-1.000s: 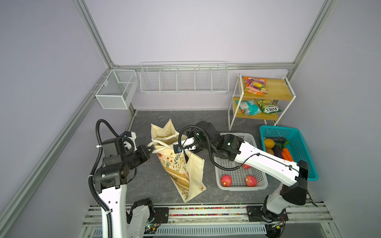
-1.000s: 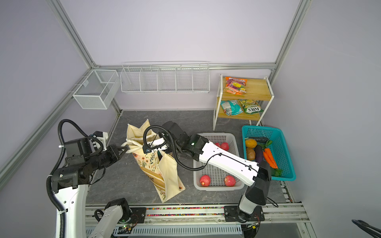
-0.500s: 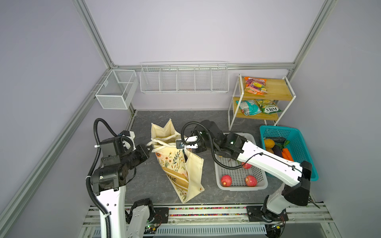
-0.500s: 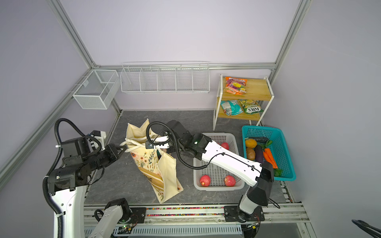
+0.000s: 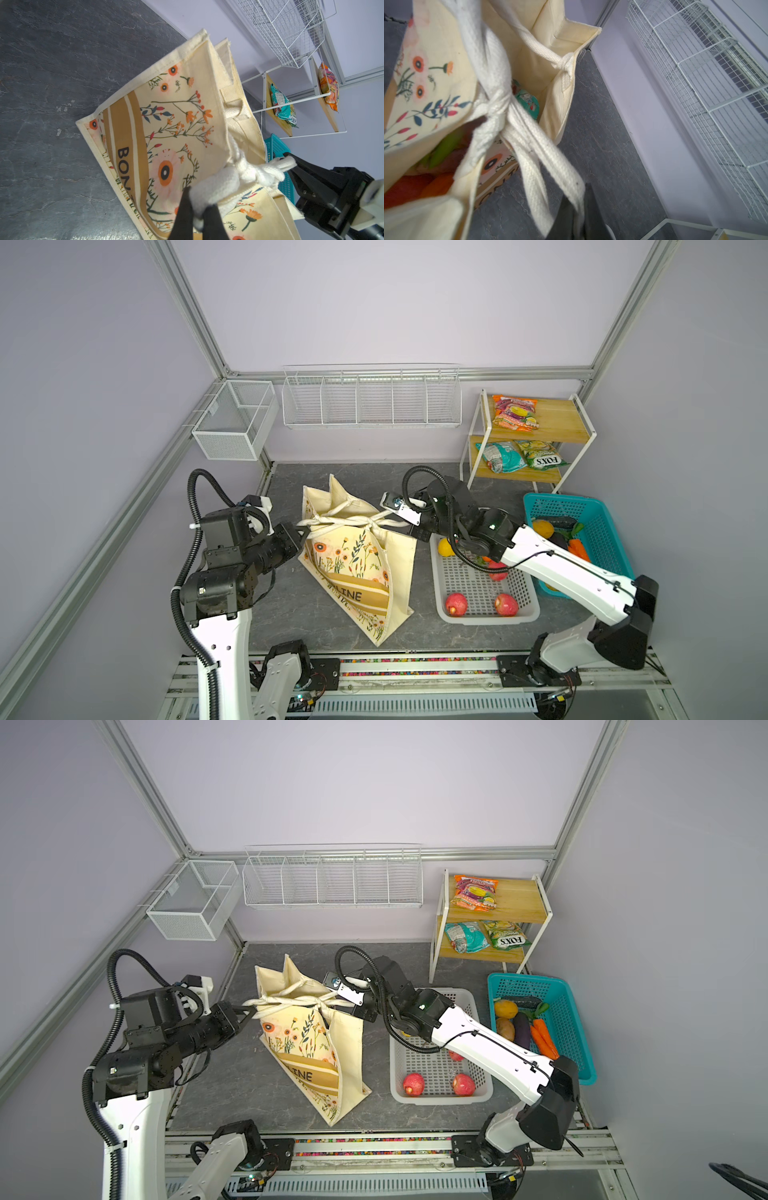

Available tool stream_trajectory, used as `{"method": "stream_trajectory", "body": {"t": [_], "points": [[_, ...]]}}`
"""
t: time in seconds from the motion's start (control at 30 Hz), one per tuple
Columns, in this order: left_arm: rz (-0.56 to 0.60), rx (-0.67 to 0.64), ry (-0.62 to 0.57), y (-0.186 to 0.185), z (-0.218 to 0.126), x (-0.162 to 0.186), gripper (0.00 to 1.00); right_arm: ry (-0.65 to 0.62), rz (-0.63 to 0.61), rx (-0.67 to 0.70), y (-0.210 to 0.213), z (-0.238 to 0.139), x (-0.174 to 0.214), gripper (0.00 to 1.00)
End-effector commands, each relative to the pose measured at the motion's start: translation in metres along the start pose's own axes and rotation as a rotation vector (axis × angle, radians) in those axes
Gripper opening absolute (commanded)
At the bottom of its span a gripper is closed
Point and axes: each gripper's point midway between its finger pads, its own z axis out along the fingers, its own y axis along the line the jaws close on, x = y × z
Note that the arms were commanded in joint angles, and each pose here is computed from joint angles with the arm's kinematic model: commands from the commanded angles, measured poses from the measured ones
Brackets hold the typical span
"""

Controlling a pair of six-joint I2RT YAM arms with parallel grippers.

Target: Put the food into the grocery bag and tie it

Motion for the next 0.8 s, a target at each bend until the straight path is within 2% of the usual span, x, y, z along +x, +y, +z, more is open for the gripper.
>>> {"method": "stream_trajectory", "body": {"t": [0.0,0.17,0.43,0.77], "points": [[-0.041,-0.337,-0.238,0.063,-0.023,-0.041,0.00,0.203,0.233,0.449,-0.108,-0.060,0.069,0.07],[-0.092,-0.461,-0.241,0.100,-0.024,-0.038,0.00,0.246,0.336,0.538,-0.121,-0.077,0.099,0.07],[-0.174,-0.514,-0.229,0.133,-0.015,-0.027,0.00,0.330,0.418,0.636,-0.128,-0.095,0.141,0.07],[-0.323,-0.493,-0.270,0.155,-0.011,-0.025,0.00,0.398,0.563,0.797,-0.148,-0.142,0.191,0.07]]}}
